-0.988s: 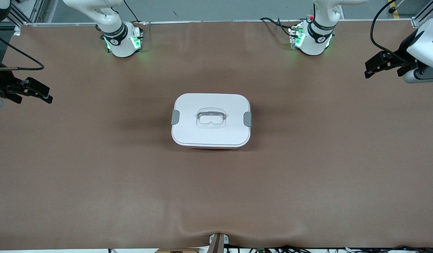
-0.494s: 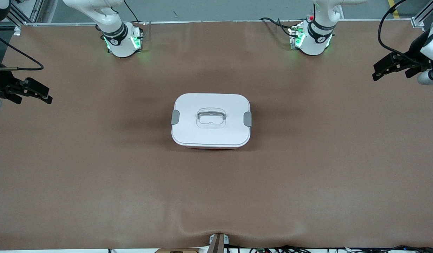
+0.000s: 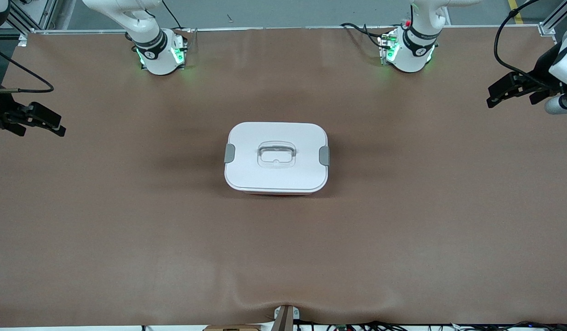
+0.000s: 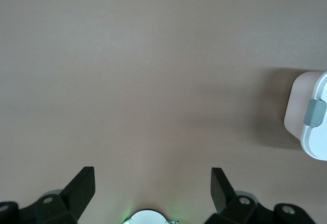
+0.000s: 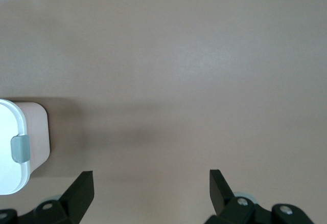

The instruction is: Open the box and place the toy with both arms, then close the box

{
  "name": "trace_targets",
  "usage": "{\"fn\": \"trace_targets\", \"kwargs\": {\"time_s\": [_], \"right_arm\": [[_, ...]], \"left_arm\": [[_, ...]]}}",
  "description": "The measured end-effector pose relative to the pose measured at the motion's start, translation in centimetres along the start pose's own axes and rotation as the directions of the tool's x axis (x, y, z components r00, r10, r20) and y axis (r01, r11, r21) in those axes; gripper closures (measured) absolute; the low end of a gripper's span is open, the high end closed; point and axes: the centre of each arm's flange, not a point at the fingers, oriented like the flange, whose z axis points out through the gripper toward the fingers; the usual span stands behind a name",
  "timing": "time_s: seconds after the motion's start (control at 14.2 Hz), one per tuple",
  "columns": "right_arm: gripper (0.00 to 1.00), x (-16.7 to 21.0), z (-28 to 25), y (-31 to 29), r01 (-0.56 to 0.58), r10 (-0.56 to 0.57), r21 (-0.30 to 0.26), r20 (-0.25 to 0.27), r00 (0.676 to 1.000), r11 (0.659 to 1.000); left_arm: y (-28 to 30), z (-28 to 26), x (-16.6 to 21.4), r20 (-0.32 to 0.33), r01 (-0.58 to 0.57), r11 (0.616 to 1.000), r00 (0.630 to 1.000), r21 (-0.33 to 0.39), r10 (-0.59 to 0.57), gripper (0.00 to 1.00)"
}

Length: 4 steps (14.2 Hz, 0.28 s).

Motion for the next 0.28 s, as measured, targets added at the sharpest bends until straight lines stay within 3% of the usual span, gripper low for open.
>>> {"fn": "trace_targets", "kwargs": {"time_s": [0.28], "right_arm": [[0.00,0.02,-0.33,-0.03,0.001,-0.001,0.000,-0.007,1.000,1.000]], "left_arm": [[-0.02,-0.13,0.02,-0.003,0.000,1.000,1.000,0.000,0.000,0.00]]}}
